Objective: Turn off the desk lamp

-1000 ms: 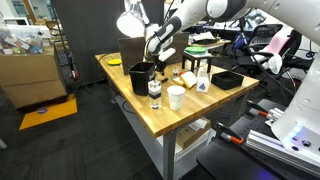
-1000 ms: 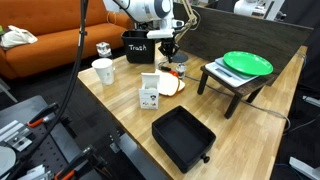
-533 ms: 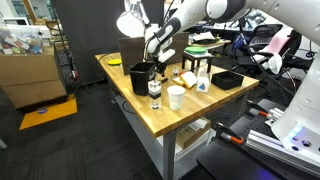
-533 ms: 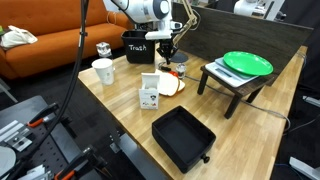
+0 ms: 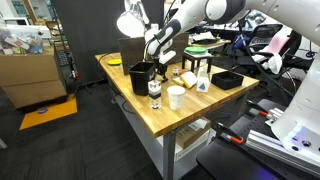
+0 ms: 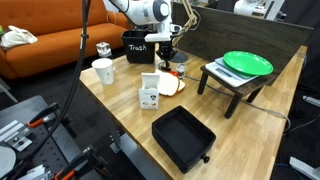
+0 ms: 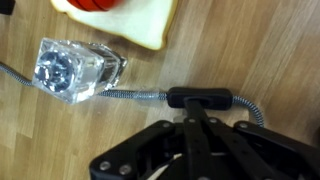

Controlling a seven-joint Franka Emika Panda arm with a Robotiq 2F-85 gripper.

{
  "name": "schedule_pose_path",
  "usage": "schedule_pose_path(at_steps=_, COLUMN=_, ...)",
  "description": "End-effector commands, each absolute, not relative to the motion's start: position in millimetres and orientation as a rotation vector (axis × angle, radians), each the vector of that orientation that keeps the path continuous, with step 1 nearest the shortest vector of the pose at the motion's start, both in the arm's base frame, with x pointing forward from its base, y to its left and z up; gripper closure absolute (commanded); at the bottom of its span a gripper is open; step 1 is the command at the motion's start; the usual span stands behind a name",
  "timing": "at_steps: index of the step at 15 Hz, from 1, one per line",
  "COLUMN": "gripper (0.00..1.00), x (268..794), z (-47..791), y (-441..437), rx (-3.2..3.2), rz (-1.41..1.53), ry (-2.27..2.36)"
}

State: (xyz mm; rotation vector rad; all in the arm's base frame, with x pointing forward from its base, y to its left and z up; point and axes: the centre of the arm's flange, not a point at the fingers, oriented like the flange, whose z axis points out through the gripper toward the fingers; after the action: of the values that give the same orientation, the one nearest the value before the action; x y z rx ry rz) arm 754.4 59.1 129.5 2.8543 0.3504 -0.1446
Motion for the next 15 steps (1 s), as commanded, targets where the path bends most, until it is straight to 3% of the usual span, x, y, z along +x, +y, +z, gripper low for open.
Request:
schedule_pose_path(at_steps=1, gripper=1.0, x=752.9, z=130.6, y=57.9, rx=2.87, rz=-0.176, ry=0.342)
schedule_pose_path(at_steps=15, gripper=1.0, x=729.3, z=137.3, y=34.1, rx=2.942, rz=-0.102, ry=0.062)
